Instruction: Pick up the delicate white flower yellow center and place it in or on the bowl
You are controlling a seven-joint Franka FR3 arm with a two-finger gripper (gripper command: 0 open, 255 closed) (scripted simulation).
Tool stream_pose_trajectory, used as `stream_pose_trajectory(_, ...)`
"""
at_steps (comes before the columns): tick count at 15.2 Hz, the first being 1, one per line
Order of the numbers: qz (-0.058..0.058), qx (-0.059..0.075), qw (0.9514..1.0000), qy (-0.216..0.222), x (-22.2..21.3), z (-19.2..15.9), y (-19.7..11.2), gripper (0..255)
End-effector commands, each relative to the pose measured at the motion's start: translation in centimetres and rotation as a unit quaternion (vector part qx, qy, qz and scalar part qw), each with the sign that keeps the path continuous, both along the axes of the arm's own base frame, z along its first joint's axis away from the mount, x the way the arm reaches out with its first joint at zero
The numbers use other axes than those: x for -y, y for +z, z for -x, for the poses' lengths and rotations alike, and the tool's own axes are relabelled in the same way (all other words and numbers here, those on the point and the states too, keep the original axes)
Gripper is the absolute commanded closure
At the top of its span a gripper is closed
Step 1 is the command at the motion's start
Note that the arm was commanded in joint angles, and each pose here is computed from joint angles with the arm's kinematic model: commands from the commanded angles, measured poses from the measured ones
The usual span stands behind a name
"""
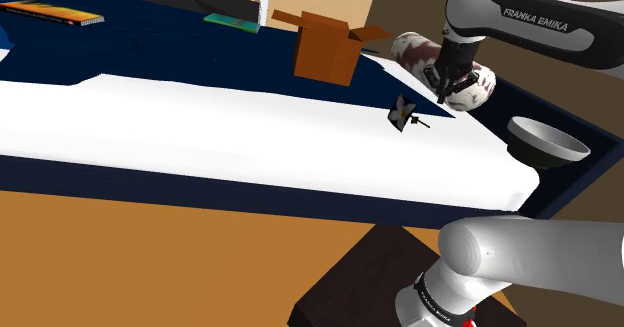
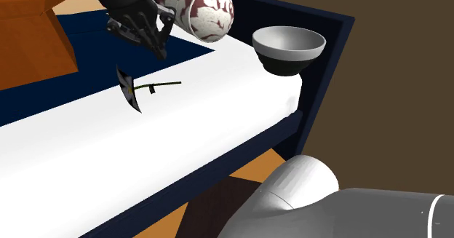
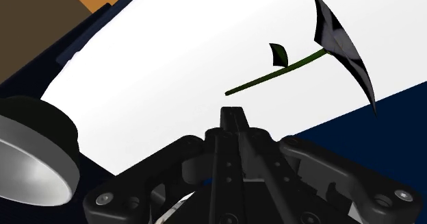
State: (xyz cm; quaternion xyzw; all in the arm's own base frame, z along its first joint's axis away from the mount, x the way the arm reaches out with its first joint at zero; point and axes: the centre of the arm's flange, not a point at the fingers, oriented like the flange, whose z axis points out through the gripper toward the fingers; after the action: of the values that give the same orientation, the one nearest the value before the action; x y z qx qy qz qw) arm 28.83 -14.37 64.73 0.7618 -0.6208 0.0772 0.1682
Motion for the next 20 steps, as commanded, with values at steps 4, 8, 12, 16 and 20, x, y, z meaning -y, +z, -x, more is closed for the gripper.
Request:
stream_pose_trajectory(4,-0.056,-0.094,0.9819,-0.155,1.9,-7.2,-2.4,0)
stream_pose_trajectory(8,-0.109,-0.184,0.9289,-0.303,5.3,-12.6,-6.7,0)
stream_pose_trajectory(12,-0.109,-0.184,0.9289,-0.303,5.2,-11.5,-8.5,0)
stream_pose_trajectory(16,-0.109,-0.184,0.9289,-0.303,5.1,-10.8,-9.6,0)
stream_pose_trajectory(20,-0.109,-0.184,0.9289,-0.303,5.1,-10.8,-9.6,0)
